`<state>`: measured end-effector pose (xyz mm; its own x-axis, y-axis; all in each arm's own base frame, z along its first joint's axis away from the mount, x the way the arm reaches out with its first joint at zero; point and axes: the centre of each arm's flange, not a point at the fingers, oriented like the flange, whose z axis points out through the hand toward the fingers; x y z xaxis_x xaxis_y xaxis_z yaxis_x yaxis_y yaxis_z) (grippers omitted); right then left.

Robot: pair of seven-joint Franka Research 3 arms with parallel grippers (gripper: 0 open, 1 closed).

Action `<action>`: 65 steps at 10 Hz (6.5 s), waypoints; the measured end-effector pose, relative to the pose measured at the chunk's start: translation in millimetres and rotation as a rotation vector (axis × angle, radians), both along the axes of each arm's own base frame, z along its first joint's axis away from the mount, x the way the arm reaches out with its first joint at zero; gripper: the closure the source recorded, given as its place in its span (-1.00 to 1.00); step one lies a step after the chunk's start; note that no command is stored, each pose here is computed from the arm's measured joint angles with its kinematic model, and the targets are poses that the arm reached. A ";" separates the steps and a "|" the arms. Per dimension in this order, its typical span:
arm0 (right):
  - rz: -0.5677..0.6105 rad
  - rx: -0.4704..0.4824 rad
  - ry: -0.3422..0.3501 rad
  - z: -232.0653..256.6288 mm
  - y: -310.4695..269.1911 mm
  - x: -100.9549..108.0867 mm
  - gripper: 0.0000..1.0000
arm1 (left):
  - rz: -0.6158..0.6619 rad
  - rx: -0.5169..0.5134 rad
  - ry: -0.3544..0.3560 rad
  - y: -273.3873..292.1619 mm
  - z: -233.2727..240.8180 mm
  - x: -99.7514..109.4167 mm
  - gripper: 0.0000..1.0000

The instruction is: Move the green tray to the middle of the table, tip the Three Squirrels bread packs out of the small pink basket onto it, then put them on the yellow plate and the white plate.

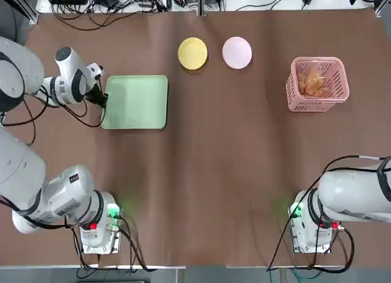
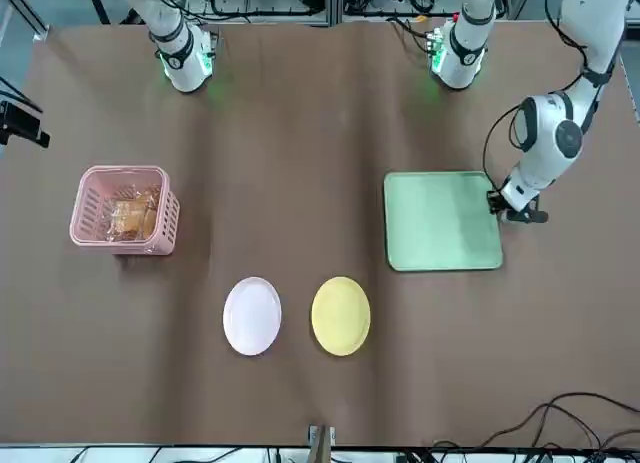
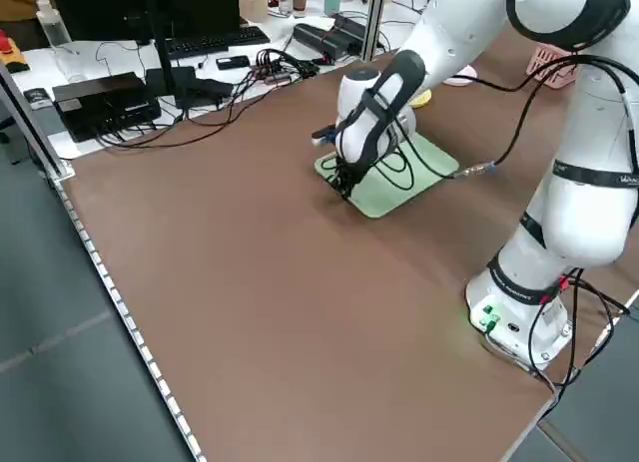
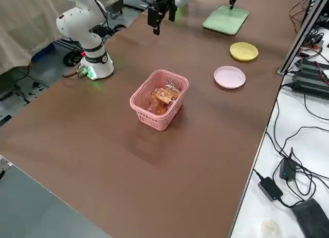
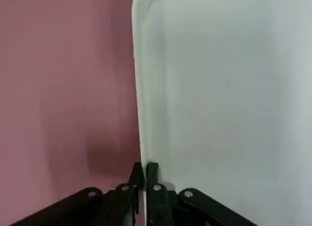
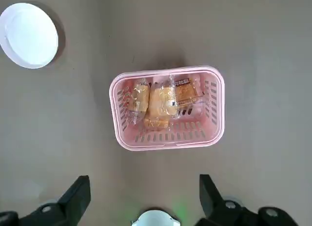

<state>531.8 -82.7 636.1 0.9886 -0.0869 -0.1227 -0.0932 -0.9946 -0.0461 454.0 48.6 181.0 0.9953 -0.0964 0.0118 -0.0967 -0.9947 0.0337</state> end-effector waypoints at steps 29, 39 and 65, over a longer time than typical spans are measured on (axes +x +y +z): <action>0.175 -0.010 -0.046 -322.7 107.3 -51.0 -0.81 | 0.156 0.009 0.006 -218.1 263.9 151.2 -1.00; 0.188 -0.008 -0.030 -347.8 114.3 -44.4 -0.55 | 0.229 -0.005 -0.098 -89.9 406.2 176.1 -1.00; 0.241 -0.001 -0.025 -352.4 109.9 -34.7 0.87 | 0.214 -0.037 -0.091 -95.3 392.6 175.4 -1.00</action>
